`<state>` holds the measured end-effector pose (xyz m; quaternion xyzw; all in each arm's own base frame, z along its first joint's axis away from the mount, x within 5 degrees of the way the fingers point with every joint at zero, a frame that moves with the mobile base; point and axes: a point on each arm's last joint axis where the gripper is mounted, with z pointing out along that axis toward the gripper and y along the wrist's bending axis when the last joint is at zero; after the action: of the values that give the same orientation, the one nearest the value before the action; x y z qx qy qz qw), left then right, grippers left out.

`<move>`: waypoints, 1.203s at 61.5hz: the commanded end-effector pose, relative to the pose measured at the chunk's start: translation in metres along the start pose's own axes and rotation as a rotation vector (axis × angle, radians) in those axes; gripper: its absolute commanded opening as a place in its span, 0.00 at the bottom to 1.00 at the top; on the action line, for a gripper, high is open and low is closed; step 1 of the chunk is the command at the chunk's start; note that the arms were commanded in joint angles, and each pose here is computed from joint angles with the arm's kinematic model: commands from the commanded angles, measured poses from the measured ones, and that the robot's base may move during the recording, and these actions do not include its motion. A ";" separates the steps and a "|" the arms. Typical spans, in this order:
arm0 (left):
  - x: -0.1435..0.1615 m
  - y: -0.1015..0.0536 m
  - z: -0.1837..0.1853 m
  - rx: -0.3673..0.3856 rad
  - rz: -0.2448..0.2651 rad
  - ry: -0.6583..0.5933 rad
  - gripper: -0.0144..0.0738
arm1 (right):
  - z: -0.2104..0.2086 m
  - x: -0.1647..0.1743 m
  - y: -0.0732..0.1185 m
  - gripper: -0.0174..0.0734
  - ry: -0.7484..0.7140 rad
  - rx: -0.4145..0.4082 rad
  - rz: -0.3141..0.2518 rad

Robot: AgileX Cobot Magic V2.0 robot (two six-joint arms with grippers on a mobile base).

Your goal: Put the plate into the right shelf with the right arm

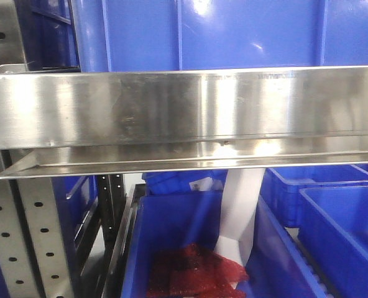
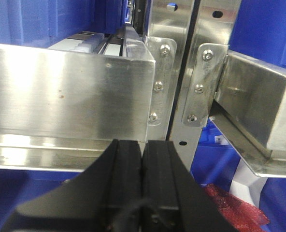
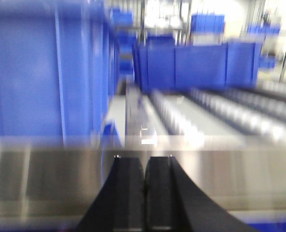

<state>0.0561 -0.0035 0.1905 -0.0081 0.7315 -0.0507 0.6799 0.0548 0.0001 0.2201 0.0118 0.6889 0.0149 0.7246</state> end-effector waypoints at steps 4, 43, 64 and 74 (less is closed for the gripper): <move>-0.004 -0.001 0.000 0.015 -0.008 -0.077 0.11 | -0.001 0.009 -0.001 0.26 -0.087 0.002 0.006; -0.004 -0.001 0.000 0.015 -0.008 -0.077 0.11 | 0.000 0.014 -0.001 0.26 -0.024 0.005 0.008; -0.004 -0.001 0.000 0.015 -0.008 -0.077 0.11 | 0.000 0.014 -0.001 0.26 -0.024 0.004 0.026; -0.004 -0.001 0.000 0.015 -0.008 -0.077 0.11 | 0.000 0.014 -0.001 0.26 -0.024 0.004 0.027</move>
<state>0.0561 -0.0035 0.1905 -0.0081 0.7315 -0.0507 0.6799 0.0569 0.0003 0.1953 0.0205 0.7158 0.0238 0.6976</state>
